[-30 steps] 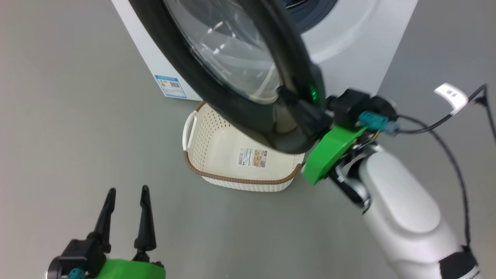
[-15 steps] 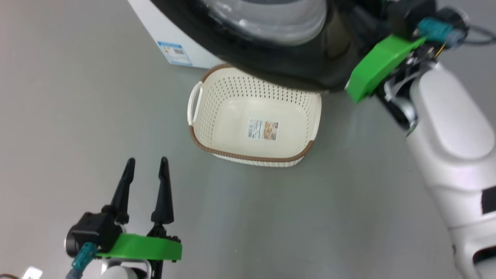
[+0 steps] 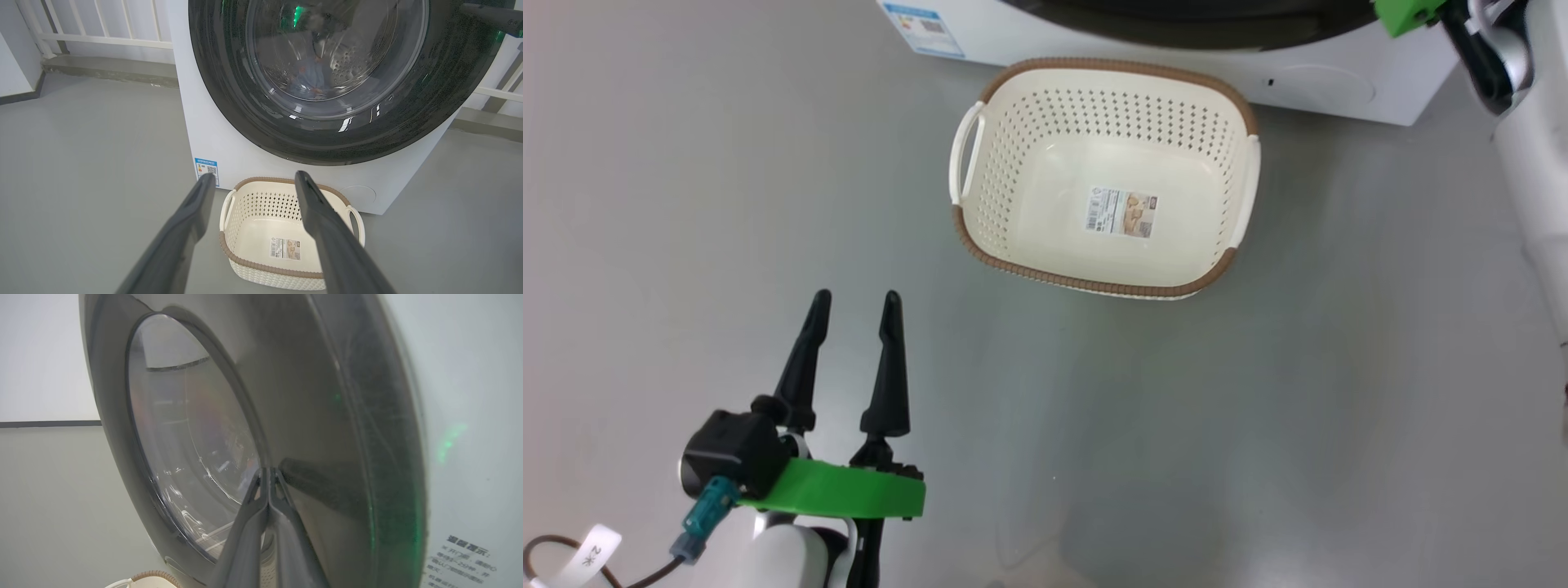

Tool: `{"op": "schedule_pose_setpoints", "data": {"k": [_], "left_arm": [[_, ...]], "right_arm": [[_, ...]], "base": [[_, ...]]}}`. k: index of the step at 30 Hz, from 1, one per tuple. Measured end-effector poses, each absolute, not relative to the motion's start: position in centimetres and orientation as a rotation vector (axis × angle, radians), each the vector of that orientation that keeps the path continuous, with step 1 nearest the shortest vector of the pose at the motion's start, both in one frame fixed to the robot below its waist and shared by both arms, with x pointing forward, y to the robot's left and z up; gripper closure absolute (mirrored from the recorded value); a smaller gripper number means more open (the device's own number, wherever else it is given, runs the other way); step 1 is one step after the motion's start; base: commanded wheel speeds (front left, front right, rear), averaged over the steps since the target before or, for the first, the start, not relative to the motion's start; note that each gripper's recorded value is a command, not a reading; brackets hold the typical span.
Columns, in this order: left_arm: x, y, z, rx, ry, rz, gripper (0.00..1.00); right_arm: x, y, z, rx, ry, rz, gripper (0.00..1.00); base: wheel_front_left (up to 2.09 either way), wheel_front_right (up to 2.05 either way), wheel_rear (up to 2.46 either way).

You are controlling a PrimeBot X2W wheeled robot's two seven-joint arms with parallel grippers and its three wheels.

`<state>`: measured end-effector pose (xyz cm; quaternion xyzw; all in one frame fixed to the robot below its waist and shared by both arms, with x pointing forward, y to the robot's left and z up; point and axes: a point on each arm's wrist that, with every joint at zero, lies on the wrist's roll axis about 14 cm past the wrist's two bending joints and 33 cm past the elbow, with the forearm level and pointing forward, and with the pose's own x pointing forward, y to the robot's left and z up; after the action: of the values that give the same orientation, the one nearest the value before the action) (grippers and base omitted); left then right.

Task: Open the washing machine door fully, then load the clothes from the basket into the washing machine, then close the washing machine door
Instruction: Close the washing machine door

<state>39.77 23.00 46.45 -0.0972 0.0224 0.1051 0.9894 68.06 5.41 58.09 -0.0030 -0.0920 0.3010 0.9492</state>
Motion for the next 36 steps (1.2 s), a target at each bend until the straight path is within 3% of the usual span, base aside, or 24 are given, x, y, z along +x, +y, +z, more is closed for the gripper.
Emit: {"op": "schedule_pose_setpoints", "data": {"k": [11, 20, 36], "left_arm": [[40.5, 22.9, 46.2, -0.215, 0.051, 0.207, 0.00], [40.4, 22.6, 46.4, -0.224, 0.046, 0.199, 0.00], [40.3, 22.3, 48.7, -0.198, -0.019, 0.175, 0.00]], "right_arm": [[70.8, 4.7, 57.6, 0.017, -0.210, 0.560, 1.00], [70.8, 4.7, 57.8, 0.011, -0.209, 0.553, 1.00], [62.3, 5.3, 54.3, 0.065, -0.171, 0.664, 1.00]], "base": [[0.00, 0.00, 0.00], [0.00, 0.00, 0.00], [0.00, 0.00, 0.00]]}}
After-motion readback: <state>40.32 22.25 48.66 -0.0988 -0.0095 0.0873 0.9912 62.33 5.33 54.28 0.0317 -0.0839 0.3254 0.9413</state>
